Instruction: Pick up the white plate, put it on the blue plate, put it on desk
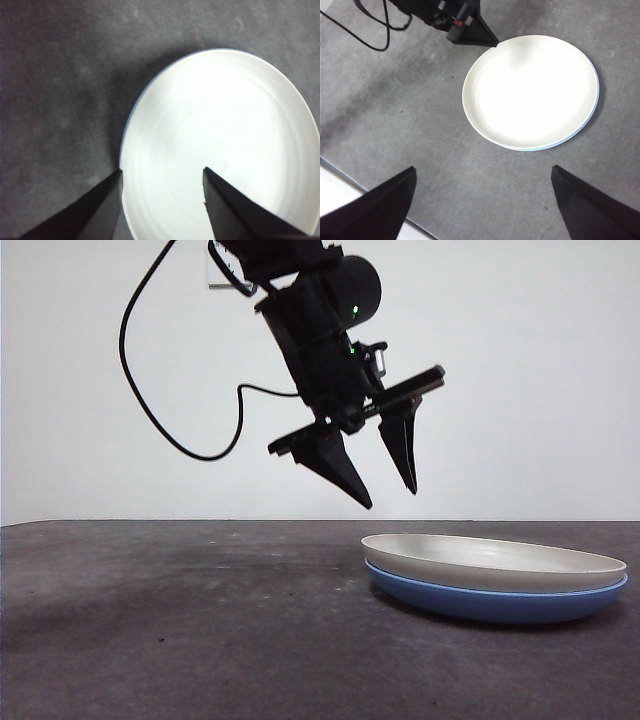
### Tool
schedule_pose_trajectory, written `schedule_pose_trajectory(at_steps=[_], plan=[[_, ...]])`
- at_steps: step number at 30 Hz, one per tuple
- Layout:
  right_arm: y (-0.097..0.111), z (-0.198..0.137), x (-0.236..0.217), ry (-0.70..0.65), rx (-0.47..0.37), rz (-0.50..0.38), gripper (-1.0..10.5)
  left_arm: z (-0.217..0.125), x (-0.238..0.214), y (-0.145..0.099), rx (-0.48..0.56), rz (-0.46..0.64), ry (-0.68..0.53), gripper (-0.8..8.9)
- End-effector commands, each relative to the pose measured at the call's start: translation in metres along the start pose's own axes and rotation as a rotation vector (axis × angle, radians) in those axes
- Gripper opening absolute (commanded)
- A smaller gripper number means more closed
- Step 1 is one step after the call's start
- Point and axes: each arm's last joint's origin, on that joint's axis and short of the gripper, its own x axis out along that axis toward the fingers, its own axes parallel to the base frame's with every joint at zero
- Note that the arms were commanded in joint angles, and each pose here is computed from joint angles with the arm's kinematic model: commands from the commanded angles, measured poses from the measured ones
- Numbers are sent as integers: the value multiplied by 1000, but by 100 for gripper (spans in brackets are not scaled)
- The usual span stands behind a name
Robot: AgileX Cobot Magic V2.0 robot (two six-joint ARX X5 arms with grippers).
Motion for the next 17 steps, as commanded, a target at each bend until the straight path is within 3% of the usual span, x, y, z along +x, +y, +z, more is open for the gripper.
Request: schedule_pose_trajectory(at_steps=[1,11,17], plan=[[2,4,-3,-15,0,5,432,10,-23,-8,65,-6,-27,260],[2,4,-3,-15,0,-2,432,16,-136,3,105,91,-227,260],[1,4,-3,-17,-1,-27,432,-6,-219,14,117,130,-310,259]])
